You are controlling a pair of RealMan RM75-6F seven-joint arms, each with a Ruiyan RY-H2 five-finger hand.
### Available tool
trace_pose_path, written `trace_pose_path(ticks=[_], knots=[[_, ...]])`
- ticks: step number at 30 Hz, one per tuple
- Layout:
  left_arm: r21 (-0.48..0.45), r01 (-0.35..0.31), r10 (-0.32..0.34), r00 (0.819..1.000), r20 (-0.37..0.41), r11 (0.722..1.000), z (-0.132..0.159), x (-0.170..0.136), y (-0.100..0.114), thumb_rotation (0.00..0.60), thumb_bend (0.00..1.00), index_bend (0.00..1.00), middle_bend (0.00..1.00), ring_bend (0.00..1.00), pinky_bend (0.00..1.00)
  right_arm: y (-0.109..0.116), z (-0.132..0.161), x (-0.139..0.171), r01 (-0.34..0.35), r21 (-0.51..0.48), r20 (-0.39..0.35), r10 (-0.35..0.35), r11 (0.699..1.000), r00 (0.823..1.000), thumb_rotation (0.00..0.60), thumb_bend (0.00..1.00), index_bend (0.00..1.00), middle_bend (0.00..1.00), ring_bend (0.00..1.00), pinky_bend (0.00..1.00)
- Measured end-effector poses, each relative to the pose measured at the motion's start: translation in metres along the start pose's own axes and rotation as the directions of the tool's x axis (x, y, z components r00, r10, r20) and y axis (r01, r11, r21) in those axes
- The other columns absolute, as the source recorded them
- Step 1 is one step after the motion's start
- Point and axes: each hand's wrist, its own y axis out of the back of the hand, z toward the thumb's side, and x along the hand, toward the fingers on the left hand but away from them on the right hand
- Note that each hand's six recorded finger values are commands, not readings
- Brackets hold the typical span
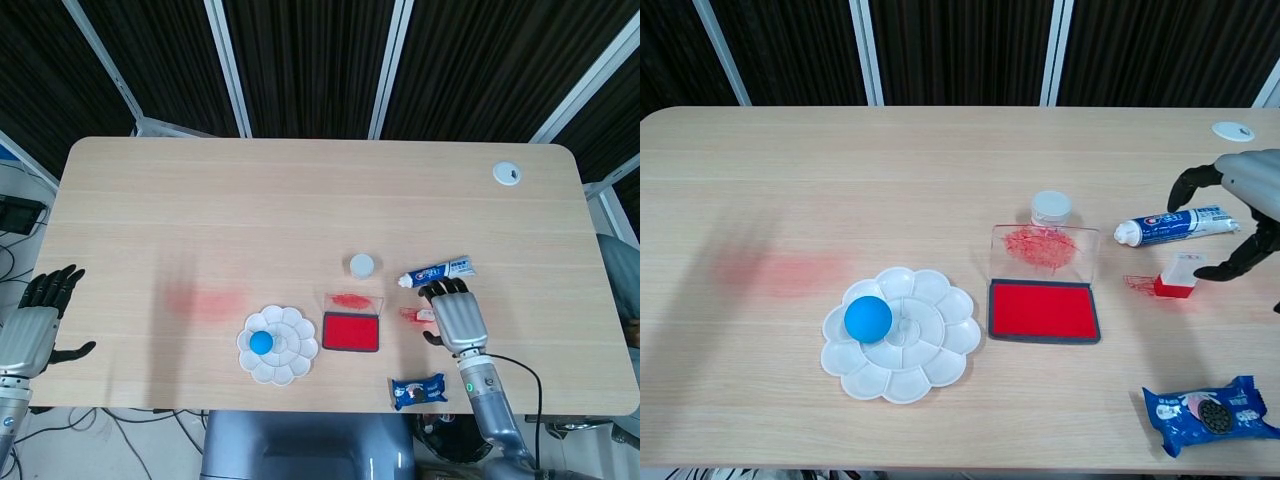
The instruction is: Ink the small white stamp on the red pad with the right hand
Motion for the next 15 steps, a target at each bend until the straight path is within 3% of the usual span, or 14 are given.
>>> trace_pose_path(ticks=[15], knots=[[-0.007, 0.019, -0.019, 1.000, -0.010, 1.000, 0.000, 0.000, -0.001, 0.600, 0.00, 0.00, 0.00, 0.00, 0.00, -0.026, -0.004, -0.016, -0.055, 0.004, 0.055, 0.055, 0.998, 0.997, 0.600, 0.30, 0.43, 0.34, 0.23, 0.22]])
